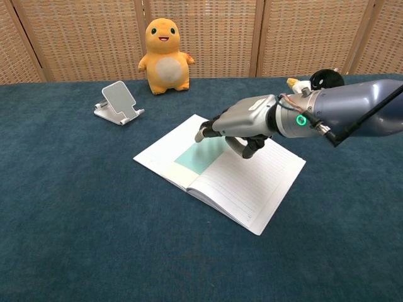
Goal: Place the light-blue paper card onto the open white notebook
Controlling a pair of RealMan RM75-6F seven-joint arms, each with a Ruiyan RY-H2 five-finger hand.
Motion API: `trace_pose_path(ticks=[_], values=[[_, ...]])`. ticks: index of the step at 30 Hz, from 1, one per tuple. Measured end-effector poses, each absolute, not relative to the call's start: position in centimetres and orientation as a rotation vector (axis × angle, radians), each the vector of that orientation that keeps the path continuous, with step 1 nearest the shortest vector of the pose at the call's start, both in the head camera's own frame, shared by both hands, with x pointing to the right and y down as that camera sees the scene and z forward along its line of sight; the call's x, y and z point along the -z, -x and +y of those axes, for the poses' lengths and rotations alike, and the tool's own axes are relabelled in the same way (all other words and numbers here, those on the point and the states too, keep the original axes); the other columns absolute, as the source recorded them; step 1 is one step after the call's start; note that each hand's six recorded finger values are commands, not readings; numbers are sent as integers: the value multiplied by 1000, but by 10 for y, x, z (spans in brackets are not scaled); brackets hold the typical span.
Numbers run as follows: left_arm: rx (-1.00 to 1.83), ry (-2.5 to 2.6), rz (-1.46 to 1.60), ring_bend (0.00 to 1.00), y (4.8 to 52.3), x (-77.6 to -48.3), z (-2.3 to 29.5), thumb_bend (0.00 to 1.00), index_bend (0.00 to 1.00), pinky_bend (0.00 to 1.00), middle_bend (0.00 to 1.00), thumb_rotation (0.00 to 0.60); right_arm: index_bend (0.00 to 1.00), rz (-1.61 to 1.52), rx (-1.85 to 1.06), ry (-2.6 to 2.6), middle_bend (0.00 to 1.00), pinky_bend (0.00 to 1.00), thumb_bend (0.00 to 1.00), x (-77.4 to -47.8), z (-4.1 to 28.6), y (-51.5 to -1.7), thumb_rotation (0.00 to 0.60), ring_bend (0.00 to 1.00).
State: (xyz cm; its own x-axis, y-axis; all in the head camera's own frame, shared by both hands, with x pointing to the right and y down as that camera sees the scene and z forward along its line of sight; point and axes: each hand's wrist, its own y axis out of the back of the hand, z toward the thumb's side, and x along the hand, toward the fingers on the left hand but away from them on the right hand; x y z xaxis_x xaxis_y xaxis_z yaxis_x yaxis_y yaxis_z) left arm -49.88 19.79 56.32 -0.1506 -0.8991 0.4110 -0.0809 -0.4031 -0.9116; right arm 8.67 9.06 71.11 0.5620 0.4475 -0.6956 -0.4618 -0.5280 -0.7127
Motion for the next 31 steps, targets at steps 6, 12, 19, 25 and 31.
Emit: trace_pose_path(ticks=[6, 12, 19, 25, 31], values=[[1620, 1483, 1149, 0, 499, -562, 198, 0, 0, 0, 0, 600, 0, -110, -1051, 1831, 0, 57, 509, -670, 86, -92, 600, 0], [1597, 1497, 1172, 0, 501, -557, 199, 0, 0, 0, 0, 600, 0, -348, -983, 1757, 0, 47, 0, -622, 72, -144, 600, 0], [1584, 1501, 1172, 0, 503, -554, 204, 0, 0, 0, 0, 600, 0, -757, -1083, 1666, 0, 14, 0, -586, 87, -285, 600, 0], [1560, 1495, 1159, 0, 497, -550, 208, 0, 0, 0, 0, 600, 0, -969, -1233, 1610, 0, 0, 0, -578, 137, -385, 600, 0], [1539, 1497, 1143, 0, 491, -549, 213, 0, 0, 0, 0, 600, 0, -1067, -1351, 1515, 0, 0, 0, -575, 174, -432, 600, 0]])
